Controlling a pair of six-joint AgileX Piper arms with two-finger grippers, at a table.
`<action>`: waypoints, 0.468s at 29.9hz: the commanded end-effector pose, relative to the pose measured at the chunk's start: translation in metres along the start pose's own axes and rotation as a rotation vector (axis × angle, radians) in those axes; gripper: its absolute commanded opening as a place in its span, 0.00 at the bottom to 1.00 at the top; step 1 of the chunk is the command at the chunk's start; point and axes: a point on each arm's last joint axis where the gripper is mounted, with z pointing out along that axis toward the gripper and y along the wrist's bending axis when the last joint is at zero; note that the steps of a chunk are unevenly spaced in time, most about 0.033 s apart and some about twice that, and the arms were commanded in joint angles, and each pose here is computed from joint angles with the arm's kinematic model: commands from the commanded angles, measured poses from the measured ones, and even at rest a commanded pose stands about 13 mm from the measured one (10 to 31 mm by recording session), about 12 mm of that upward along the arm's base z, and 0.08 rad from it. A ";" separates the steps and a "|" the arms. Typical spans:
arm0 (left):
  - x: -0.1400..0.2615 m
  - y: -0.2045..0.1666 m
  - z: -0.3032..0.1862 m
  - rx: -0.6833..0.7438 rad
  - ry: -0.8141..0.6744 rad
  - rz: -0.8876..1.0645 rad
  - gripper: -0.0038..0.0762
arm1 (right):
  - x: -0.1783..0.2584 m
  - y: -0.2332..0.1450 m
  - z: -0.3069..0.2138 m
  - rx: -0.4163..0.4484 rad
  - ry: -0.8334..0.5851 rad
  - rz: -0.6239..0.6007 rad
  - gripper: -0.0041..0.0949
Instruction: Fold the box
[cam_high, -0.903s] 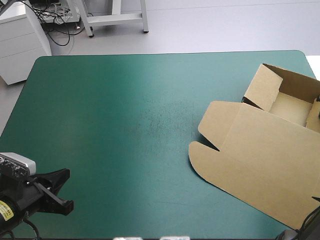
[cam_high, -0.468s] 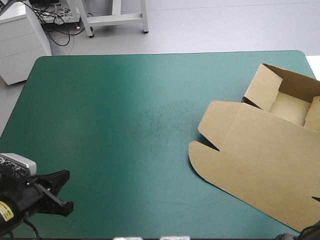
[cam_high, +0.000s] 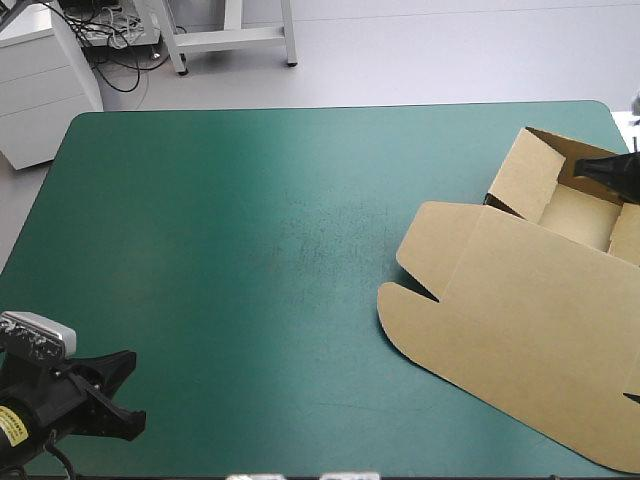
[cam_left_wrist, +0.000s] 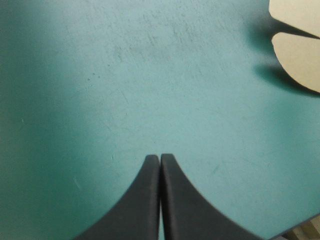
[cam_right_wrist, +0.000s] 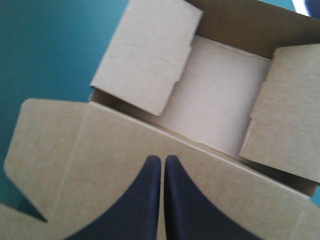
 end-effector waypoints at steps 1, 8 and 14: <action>-0.008 -0.001 -0.003 0.011 -0.042 -0.007 0.01 | 0.012 0.031 -0.028 -0.074 -0.063 -0.109 0.02; -0.006 -0.001 -0.001 0.010 -0.036 0.003 0.01 | 0.050 0.073 -0.056 -0.211 -0.194 -0.262 0.02; 0.008 0.001 0.001 0.012 -0.104 0.025 0.01 | 0.099 0.074 -0.063 -0.258 -0.206 -0.311 0.02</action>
